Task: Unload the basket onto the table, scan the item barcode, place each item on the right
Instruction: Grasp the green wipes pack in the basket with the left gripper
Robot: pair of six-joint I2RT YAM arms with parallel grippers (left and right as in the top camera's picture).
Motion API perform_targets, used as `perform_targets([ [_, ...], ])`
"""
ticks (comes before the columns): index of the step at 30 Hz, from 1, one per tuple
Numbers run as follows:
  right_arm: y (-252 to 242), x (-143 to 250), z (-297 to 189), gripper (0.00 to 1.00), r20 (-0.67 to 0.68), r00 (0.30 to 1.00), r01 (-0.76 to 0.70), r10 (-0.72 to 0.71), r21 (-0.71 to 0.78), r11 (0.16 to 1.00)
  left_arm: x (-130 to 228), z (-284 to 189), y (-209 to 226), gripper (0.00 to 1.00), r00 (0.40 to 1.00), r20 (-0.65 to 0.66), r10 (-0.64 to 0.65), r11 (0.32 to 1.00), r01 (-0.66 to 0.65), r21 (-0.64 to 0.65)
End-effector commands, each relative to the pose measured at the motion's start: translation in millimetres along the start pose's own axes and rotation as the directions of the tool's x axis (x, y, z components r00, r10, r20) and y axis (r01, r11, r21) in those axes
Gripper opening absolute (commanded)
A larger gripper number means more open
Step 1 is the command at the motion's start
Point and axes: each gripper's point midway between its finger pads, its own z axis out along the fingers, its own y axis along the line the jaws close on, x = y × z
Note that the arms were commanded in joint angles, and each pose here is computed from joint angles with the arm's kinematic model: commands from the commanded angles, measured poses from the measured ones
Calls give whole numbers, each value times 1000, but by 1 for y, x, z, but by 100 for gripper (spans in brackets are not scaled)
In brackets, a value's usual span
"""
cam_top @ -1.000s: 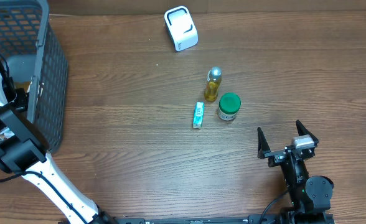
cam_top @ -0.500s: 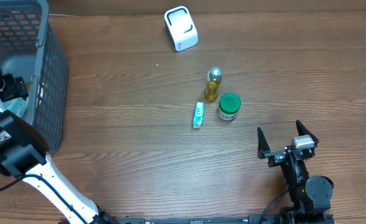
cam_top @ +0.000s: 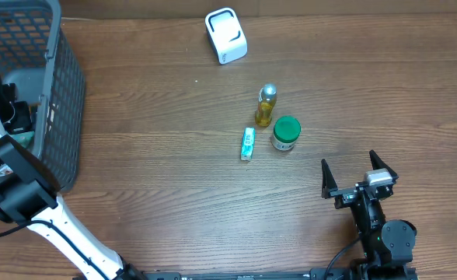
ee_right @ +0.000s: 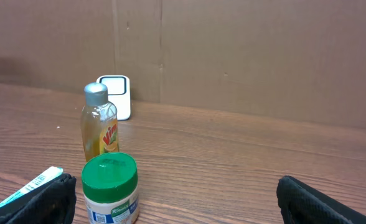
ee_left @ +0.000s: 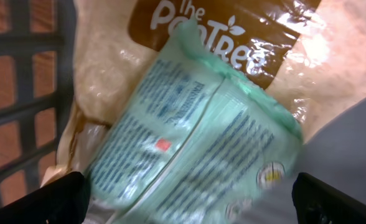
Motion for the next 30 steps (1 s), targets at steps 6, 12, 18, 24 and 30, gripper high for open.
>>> perform_targets([
  [6,2,3,0,100,-1,1000,4,-4,-10,1000,-5,-3,20,100,998,57,4,1000,-4,2],
  [12,2,3,0,100,-1,1000,4,-4,-10,1000,-10,-2,12,100,996,86,5,999,-9,54],
  [18,2,3,0,100,-1,1000,4,-4,-10,1000,-3,10,4,100,998,64,17,997,-22,78],
  [24,2,3,0,100,-1,1000,4,-4,-10,1000,9,33,-10,99,996,38,85,990,-89,113],
  [30,2,3,0,100,-1,1000,4,-4,-10,1000,17,50,-15,99,995,20,99,988,-100,117],
])
